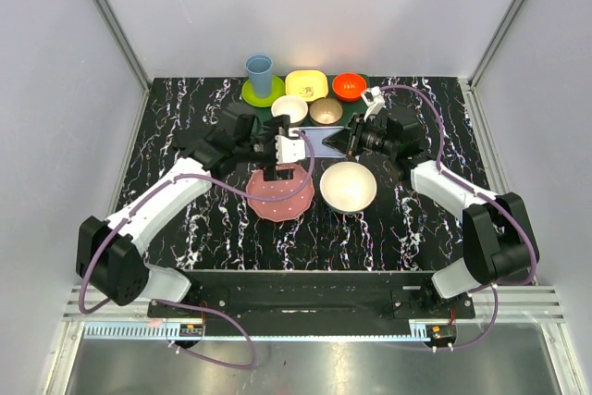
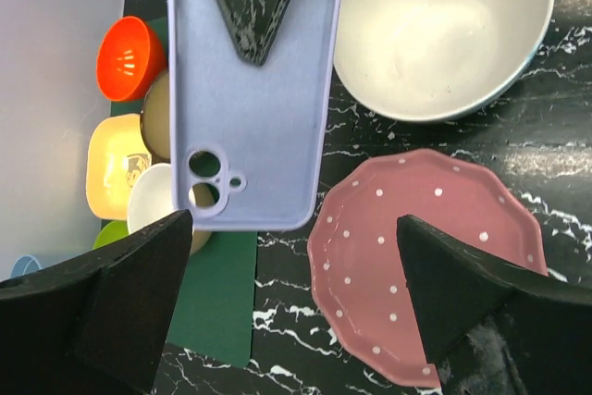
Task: Take the phone out of the phone case
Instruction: Place the phone case at the center of the board.
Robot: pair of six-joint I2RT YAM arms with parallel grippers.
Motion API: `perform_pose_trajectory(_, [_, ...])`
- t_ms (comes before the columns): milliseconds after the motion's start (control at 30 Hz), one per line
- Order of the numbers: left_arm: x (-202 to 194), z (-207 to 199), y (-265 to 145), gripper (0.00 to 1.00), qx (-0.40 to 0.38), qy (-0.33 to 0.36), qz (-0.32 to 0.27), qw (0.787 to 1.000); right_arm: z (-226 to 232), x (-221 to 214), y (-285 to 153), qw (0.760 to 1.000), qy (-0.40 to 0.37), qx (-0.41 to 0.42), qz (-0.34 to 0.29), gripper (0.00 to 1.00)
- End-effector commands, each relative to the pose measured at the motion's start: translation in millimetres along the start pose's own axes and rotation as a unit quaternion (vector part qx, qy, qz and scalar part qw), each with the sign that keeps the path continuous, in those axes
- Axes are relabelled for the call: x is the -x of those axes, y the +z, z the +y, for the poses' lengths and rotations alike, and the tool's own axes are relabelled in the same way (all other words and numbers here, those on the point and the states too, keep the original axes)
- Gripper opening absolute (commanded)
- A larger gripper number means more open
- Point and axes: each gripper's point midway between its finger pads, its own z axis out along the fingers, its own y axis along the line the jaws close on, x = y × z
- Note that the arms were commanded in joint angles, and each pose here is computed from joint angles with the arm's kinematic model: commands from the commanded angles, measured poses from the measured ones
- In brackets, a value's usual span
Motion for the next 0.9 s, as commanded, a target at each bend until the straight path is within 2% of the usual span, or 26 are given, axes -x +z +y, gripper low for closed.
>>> perform_pose_trajectory(0, [24,26,16,0.99,0.061,0.001,0.008,0.998,23,25,-6,0.999,-0.023,0.034,-0.034,0.0])
perform_pose_trajectory(400, [29,37,43,0.99,0.1,0.012,0.037,0.994,32,21,-5,0.998,-0.022,0.05,-0.026,0.0])
perform_pose_trajectory(867, [44,41,33,0.99,0.112,0.016,0.016,0.993,27,8,2,0.999,-0.015,0.049,0.001,0.0])
